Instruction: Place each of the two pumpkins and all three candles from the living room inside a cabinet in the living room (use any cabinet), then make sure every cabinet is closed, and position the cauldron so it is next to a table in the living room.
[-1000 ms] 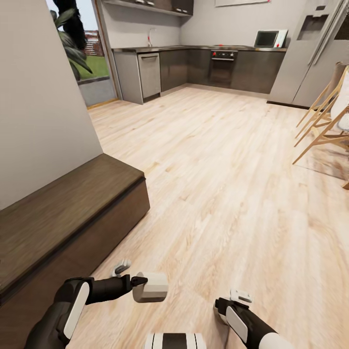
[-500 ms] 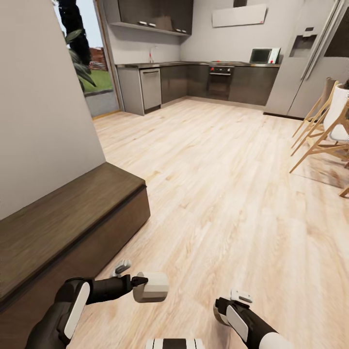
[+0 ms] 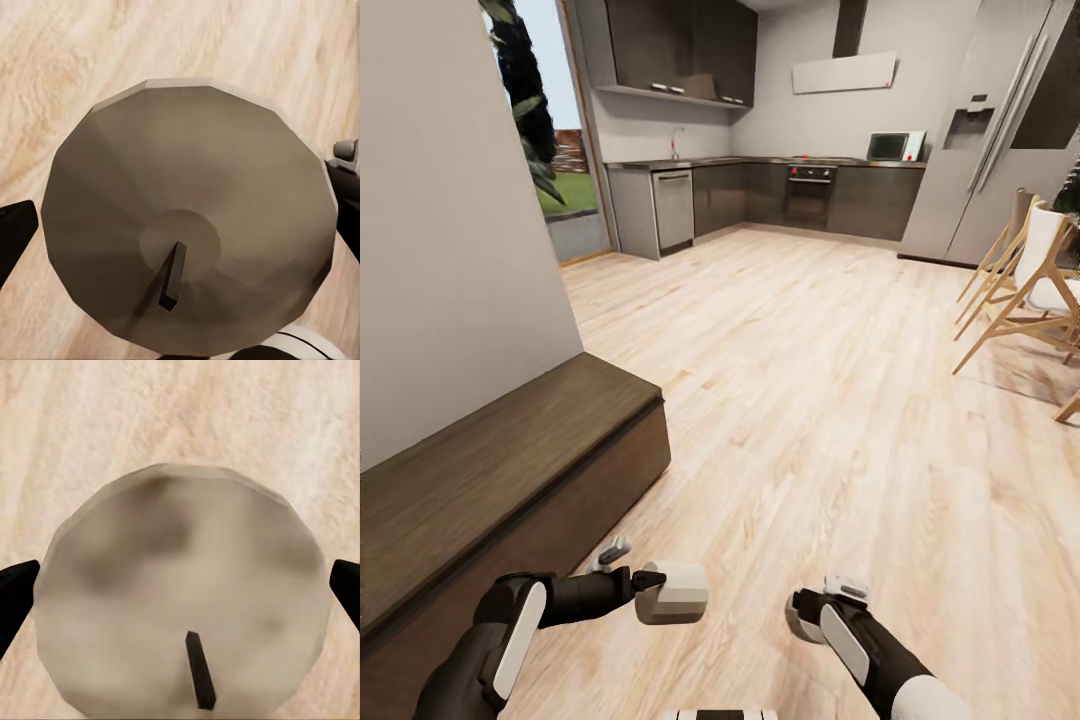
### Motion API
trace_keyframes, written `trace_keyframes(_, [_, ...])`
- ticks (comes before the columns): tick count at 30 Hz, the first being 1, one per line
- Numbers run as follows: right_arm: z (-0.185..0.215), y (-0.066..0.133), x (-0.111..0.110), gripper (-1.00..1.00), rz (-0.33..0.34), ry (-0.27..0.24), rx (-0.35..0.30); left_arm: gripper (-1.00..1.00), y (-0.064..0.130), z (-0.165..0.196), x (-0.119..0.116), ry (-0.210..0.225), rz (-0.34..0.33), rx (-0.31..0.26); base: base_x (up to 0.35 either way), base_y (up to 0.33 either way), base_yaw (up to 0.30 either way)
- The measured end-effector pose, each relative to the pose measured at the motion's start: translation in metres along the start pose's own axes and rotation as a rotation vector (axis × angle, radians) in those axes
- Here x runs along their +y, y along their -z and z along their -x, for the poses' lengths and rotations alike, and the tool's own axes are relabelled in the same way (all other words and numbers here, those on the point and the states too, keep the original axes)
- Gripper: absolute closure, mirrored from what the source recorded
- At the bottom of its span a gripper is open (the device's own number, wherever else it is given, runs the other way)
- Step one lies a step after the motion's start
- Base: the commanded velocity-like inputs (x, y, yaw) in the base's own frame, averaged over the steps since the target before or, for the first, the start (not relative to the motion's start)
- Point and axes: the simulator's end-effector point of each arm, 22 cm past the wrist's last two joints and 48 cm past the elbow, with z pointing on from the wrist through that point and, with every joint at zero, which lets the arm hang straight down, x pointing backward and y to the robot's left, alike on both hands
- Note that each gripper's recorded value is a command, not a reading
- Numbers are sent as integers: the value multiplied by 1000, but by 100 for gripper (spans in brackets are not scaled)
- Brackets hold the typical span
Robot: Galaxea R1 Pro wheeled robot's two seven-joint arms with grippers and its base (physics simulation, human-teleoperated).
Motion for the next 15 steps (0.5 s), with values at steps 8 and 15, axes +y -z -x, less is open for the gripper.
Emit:
trace_keyframes(8, [24,16,12,100,31,-4,-51,100,9,7,-11,-22,-8,-22,0,0,0])
trace_keyframes(15, [35,27,14,100,38,-7,-73,100,15,12,-21,-35,-11,-36,0,0,0])
